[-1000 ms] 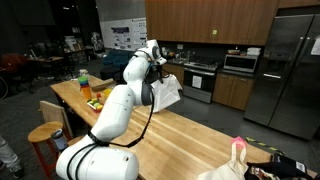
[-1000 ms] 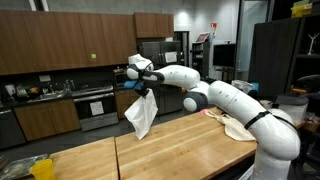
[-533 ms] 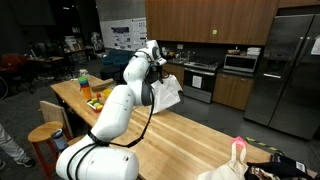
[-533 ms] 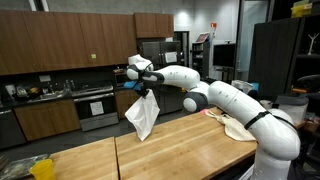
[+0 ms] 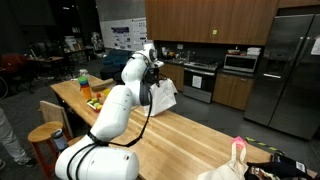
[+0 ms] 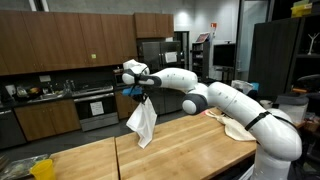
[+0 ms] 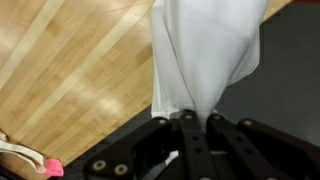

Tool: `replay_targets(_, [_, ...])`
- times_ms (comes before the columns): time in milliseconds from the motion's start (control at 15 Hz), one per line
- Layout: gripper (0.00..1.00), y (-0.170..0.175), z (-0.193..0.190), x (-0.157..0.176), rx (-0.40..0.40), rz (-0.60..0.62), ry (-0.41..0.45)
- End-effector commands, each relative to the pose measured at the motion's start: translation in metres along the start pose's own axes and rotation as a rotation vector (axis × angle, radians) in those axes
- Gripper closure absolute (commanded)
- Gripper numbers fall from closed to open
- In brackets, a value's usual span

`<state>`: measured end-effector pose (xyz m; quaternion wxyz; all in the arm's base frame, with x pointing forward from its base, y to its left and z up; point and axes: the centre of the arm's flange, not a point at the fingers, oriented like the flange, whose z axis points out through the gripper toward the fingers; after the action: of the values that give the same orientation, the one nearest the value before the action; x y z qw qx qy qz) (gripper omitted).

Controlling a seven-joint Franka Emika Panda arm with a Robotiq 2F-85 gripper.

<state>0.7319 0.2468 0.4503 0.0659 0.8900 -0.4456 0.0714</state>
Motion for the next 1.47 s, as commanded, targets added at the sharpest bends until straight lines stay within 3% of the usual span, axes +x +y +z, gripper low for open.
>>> replay_targets(0, [0.98, 0.007, 0.003, -0.029, -0.070, -0.192, -0.020])
replay_targets(267, [0.98, 0.012, 0.004, -0.040, -0.111, -0.422, -0.078])
replay_targets(400, [0.98, 0.008, 0.008, -0.037, -0.172, -0.522, -0.079])
replay_targets(467, [0.93, 0.002, 0.014, -0.044, -0.125, -0.439, -0.076])
replay_targets(733, [0.93, 0.005, 0.019, -0.042, -0.151, -0.500, -0.088])
replay_targets(867, [0.98, 0.003, 0.020, -0.045, -0.155, -0.512, -0.068])
replay_targets(1000, [0.98, 0.008, 0.023, -0.059, -0.205, -0.668, -0.119])
replay_targets(1200, [0.98, 0.024, 0.033, -0.077, -0.303, -0.804, -0.141])
replay_targets(1400, [0.98, 0.035, 0.036, -0.088, -0.318, -0.973, -0.200])
